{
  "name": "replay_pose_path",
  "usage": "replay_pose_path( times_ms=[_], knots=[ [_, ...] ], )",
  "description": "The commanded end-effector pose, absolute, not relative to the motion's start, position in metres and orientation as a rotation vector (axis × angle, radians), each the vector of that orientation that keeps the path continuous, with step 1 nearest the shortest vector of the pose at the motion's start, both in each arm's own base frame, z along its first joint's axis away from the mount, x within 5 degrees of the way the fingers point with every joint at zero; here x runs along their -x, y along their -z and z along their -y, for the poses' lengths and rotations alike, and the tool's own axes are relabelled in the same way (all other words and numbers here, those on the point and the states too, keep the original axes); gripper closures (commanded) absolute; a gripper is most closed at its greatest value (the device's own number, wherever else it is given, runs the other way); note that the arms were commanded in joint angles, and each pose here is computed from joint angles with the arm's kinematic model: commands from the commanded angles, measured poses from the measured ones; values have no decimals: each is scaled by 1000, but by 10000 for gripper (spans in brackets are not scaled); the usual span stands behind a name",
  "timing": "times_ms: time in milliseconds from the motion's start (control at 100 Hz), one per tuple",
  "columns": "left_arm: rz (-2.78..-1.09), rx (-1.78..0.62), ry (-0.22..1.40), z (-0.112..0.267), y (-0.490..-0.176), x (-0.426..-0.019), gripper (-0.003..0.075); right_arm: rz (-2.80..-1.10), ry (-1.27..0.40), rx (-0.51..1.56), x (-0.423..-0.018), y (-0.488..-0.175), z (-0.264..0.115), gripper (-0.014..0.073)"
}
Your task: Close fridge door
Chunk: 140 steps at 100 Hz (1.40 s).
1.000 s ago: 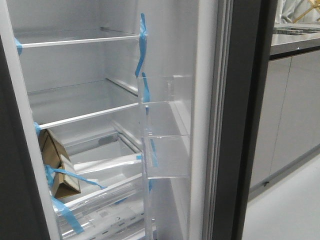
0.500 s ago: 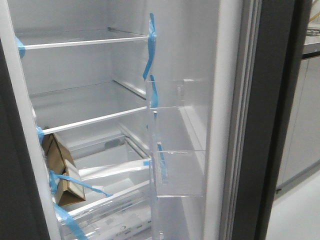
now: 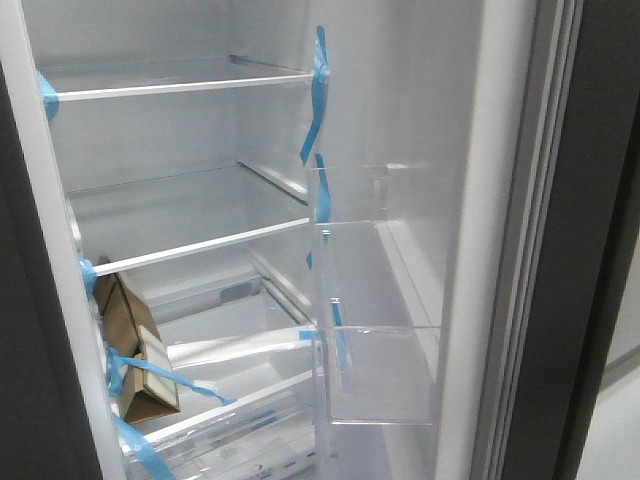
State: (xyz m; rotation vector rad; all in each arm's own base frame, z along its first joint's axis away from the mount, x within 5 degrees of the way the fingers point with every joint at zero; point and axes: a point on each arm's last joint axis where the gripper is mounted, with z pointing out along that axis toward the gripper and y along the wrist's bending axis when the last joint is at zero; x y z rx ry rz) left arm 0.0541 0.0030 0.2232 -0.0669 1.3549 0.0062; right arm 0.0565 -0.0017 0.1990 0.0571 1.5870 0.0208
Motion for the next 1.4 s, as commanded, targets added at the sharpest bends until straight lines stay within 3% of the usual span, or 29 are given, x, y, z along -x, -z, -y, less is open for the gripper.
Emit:
replay_pose_path(
  times_ms=[0,790,1090,1390],
  knots=[
    [-1297,69,2,-3,-219,-53,740,-1515,-20,-47,-57,-200,1,641],
    [-1297,69,2,-3,-219,-53,740,-1491,-68,-90,-56,-208,1,641],
    [-1297,69,2,-3,-219,-53,740,-1448,-78,-100,-60,-282,1,641],
    [-1297,69,2,-3,-219,-53,740,-1493,-76,-105,-96,-353,2,641]
  ],
)
